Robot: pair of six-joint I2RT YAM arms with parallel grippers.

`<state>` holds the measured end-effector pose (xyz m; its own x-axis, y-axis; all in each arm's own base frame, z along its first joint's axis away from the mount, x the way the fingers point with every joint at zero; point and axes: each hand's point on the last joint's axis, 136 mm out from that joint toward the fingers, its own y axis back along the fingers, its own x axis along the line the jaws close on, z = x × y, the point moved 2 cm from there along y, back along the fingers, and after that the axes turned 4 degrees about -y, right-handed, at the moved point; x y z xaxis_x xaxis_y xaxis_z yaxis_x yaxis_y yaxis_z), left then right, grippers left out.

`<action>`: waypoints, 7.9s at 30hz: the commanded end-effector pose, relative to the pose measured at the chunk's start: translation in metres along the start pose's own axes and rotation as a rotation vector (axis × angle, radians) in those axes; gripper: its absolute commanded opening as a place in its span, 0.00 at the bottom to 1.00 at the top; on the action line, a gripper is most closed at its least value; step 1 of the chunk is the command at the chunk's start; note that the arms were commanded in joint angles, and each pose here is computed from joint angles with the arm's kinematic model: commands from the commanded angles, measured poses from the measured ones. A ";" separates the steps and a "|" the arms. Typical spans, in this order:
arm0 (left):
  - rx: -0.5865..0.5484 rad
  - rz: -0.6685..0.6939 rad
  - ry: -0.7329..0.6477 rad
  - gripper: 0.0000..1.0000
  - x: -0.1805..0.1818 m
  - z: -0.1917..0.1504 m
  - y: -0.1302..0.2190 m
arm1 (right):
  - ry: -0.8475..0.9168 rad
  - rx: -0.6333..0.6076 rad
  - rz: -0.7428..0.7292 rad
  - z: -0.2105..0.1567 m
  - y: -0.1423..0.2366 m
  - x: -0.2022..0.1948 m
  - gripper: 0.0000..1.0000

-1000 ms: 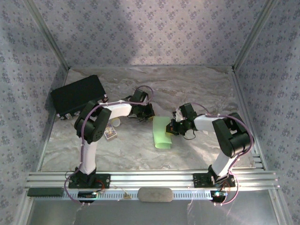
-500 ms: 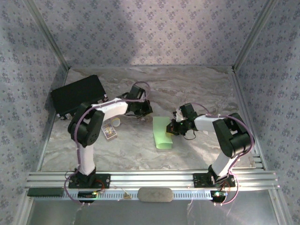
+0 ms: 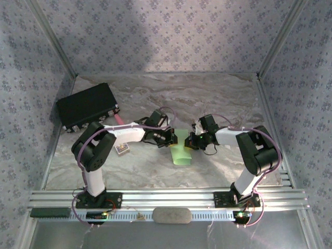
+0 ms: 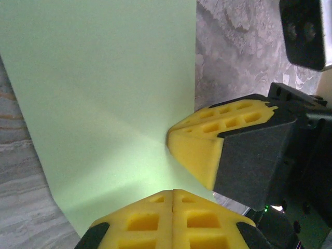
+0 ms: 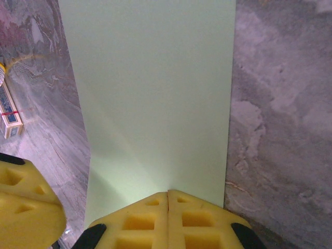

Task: Fold a paper plane with a square sheet of paper (pick it up from the middle)
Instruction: First fold the square sheet of paper in half at the center of the table.

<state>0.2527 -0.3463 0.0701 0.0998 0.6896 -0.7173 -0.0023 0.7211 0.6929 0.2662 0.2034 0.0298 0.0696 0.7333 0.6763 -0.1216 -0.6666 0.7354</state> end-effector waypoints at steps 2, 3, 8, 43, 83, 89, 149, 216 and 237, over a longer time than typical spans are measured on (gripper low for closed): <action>0.038 -0.008 -0.016 0.03 0.010 -0.009 -0.007 | -0.116 0.087 -0.234 -0.033 -0.007 -0.059 0.00; 0.049 -0.005 -0.017 0.04 0.012 -0.011 -0.009 | -0.117 0.090 -0.239 -0.034 -0.007 -0.060 0.00; 0.069 0.080 -0.025 0.05 0.038 -0.021 -0.014 | -0.121 0.091 -0.239 -0.038 -0.008 -0.062 0.00; 0.138 0.166 0.028 0.05 0.065 -0.063 -0.019 | -0.136 0.069 -0.247 -0.036 -0.003 -0.063 0.00; 0.105 0.176 -0.232 0.05 0.051 -0.101 -0.004 | -0.161 0.066 -0.268 -0.037 -0.003 -0.072 0.00; 0.092 0.180 -0.331 0.06 0.036 -0.108 0.002 | -0.161 0.067 -0.262 -0.036 -0.003 -0.071 0.00; 0.139 0.046 -0.358 0.07 0.028 -0.117 -0.012 | -0.127 0.070 -0.245 -0.038 -0.003 -0.062 0.00; 0.011 -0.057 -0.143 0.09 0.011 -0.002 0.003 | -0.112 0.059 -0.280 -0.034 0.001 -0.060 0.00; 0.098 0.009 -0.095 0.08 0.035 -0.036 -0.019 | -0.114 0.063 -0.284 -0.035 0.000 -0.061 0.00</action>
<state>0.2193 -0.3360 0.0329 0.2127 0.6664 -0.7146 0.0932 0.7142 0.6937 0.2620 0.1975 0.0304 0.0832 0.7629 0.6412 -0.1365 -0.6286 0.7657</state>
